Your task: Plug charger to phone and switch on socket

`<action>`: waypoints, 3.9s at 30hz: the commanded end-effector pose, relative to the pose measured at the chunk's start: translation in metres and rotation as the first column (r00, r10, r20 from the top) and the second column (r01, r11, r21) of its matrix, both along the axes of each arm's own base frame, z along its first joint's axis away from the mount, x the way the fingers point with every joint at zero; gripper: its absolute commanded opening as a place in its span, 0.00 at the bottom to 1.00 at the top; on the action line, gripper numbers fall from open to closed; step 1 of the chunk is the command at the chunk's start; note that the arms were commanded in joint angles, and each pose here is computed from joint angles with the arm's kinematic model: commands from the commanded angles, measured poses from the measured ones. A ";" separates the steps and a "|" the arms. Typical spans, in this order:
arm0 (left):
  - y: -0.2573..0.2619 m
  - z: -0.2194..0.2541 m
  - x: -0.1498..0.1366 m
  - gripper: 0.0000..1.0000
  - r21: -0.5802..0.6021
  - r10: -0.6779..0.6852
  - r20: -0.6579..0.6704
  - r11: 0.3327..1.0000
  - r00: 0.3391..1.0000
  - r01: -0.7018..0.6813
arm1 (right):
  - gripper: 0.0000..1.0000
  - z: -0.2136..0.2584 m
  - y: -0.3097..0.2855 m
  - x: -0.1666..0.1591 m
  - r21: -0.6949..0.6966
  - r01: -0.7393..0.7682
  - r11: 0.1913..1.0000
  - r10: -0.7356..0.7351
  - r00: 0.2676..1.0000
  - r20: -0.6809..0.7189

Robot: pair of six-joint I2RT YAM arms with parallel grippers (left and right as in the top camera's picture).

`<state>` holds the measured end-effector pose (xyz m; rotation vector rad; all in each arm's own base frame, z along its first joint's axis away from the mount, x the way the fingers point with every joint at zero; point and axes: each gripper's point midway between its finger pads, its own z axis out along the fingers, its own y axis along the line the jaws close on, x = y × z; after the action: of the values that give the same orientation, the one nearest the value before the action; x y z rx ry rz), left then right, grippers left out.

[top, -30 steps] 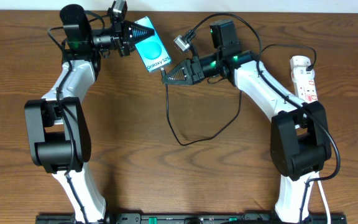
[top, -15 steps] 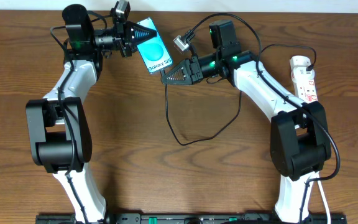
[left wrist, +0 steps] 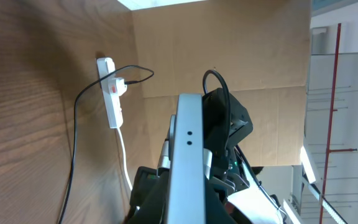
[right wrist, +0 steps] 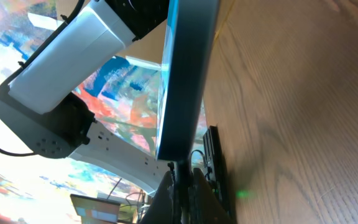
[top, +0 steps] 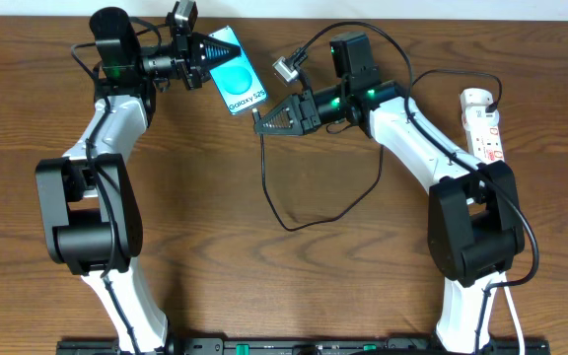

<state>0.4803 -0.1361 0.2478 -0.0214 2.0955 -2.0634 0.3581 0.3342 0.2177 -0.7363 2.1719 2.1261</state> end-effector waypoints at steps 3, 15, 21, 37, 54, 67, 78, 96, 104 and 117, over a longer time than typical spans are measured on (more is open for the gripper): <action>0.000 0.010 -0.004 0.07 0.005 -0.024 0.052 1.000 0.998 0.024 | 0.01 -0.001 0.002 -0.004 0.004 -0.017 1.000 0.018 1.000 -0.018; -0.002 0.010 -0.004 0.07 0.006 -0.028 0.059 1.000 0.998 0.028 | 0.01 -0.001 0.003 -0.004 0.003 -0.017 1.000 0.017 1.000 -0.021; -0.005 0.010 -0.005 0.07 0.008 -0.036 0.073 0.999 0.997 0.035 | 0.01 -0.001 0.003 -0.004 0.003 -0.017 1.000 0.017 1.000 -0.021; -0.005 0.010 -0.005 0.07 0.009 -0.036 0.081 0.999 0.996 0.035 | 0.01 -0.001 0.003 -0.004 0.001 -0.018 1.000 0.018 0.999 -0.028; -0.005 0.010 -0.005 0.07 0.011 -0.036 0.091 0.999 0.995 0.036 | 0.01 0.000 0.004 -0.006 0.010 -0.029 1.000 0.029 0.999 -0.027; -0.020 0.010 -0.010 0.07 0.011 -0.066 0.091 0.998 0.994 0.065 | 0.01 0.001 0.004 -0.006 0.012 -0.028 1.000 0.028 0.999 -0.021; -0.020 0.010 -0.010 0.07 0.011 -0.067 0.090 0.998 0.994 0.066 | 0.01 0.000 0.002 0.000 0.005 -0.008 1.000 0.008 1.000 -0.012; -0.020 0.010 -0.010 0.07 0.012 -0.068 0.102 0.998 0.992 0.067 | 0.01 -0.002 0.000 0.007 -0.017 0.024 1.000 -0.024 1.000 -0.020; -0.021 0.010 -0.010 0.07 0.012 -0.068 0.102 0.998 0.992 0.067 | 0.01 -0.002 -0.005 0.012 -0.021 0.040 0.999 -0.040 0.999 -0.030; -0.020 0.010 -0.010 0.07 0.012 -0.068 0.103 0.998 0.992 0.067 | 0.01 0.004 -0.007 0.022 -0.016 0.064 0.998 -0.064 0.997 -0.034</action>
<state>0.4837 -0.1494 0.2473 0.0176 2.0702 -2.0212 0.3668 0.3320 0.2239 -0.6864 2.1812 2.1480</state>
